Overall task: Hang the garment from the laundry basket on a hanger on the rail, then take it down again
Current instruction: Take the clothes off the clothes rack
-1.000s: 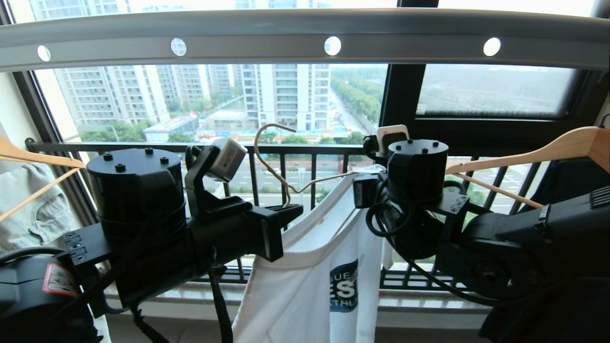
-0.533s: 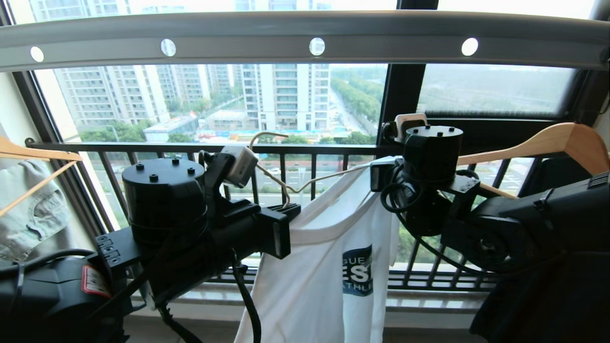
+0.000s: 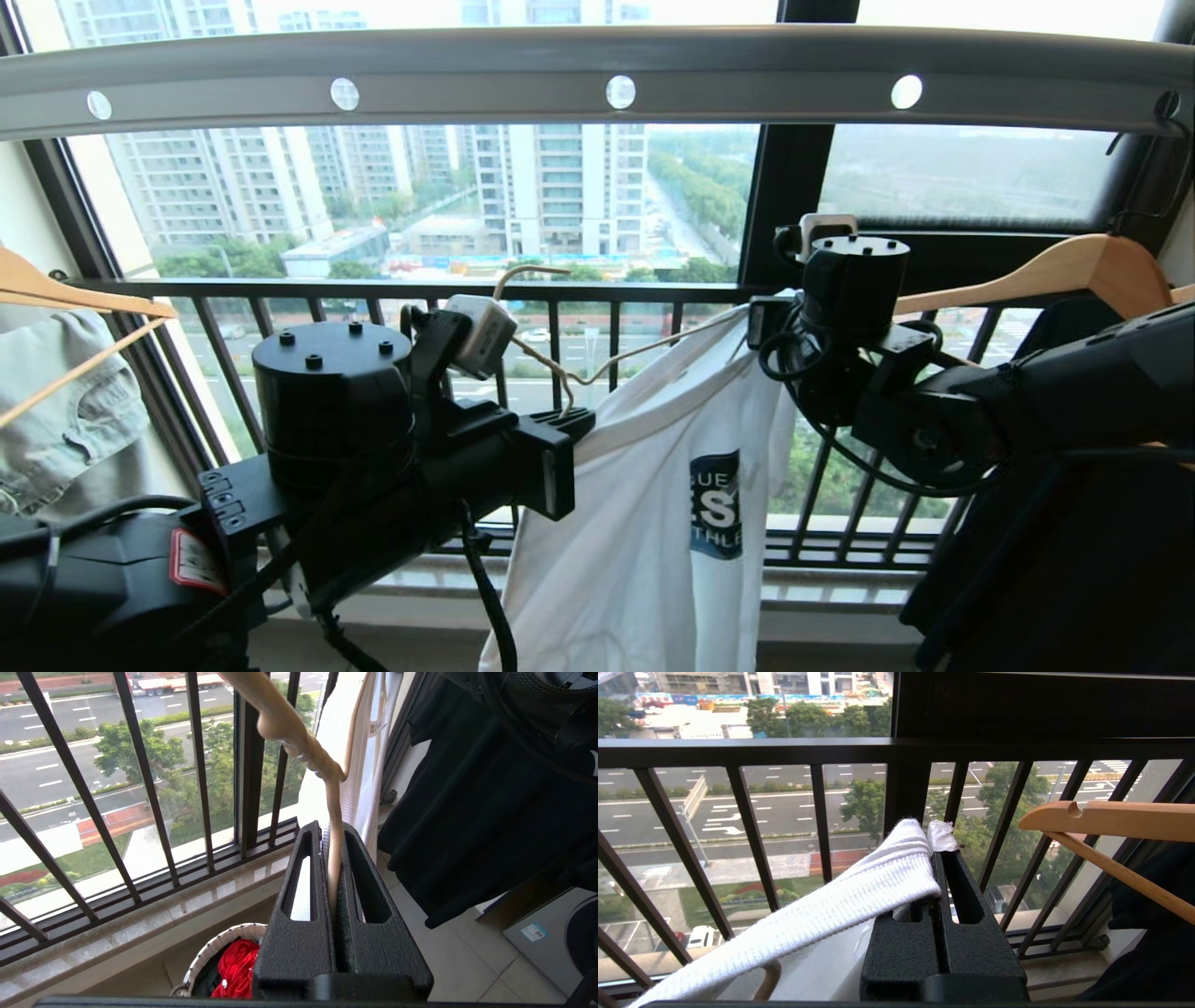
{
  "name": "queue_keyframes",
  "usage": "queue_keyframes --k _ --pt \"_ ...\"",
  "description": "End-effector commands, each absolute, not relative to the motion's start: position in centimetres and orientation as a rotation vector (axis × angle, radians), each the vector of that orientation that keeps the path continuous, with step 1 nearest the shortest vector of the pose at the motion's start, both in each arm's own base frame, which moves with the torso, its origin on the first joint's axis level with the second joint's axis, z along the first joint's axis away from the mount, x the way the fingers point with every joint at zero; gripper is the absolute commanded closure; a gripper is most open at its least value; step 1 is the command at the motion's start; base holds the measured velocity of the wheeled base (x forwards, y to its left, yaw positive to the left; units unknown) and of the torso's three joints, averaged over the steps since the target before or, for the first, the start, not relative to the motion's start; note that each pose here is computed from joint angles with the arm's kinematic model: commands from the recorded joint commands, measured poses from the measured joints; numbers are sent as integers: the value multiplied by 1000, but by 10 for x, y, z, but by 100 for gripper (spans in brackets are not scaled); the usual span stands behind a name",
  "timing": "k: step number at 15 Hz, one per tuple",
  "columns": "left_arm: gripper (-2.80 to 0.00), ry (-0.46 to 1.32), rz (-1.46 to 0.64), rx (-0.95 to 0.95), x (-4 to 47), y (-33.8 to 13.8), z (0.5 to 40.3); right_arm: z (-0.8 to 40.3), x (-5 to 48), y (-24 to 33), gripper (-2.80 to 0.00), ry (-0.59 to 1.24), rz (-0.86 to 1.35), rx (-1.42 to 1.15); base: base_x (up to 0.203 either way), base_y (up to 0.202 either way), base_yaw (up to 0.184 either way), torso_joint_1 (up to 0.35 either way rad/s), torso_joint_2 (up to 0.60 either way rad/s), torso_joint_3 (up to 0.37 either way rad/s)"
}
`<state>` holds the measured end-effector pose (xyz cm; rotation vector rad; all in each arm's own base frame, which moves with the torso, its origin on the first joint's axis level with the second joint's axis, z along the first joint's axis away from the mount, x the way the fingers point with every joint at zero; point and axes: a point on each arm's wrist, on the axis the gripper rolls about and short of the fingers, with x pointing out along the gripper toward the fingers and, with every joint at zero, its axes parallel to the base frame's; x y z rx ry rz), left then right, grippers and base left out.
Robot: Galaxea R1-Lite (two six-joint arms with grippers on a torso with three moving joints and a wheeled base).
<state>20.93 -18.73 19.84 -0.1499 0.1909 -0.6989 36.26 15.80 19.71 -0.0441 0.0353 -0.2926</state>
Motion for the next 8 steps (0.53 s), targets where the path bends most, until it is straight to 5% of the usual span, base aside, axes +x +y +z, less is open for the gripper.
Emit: queue_keyframes --k 1,8 --pt "0 168 -685 -158 207 -185 204 193 366 156 0 42 -308 -49 0 0 0 0 0 0" --pt "0 112 -673 -180 202 -179 220 182 372 154 0 65 -311 -65 0 0 0 0 0 0"
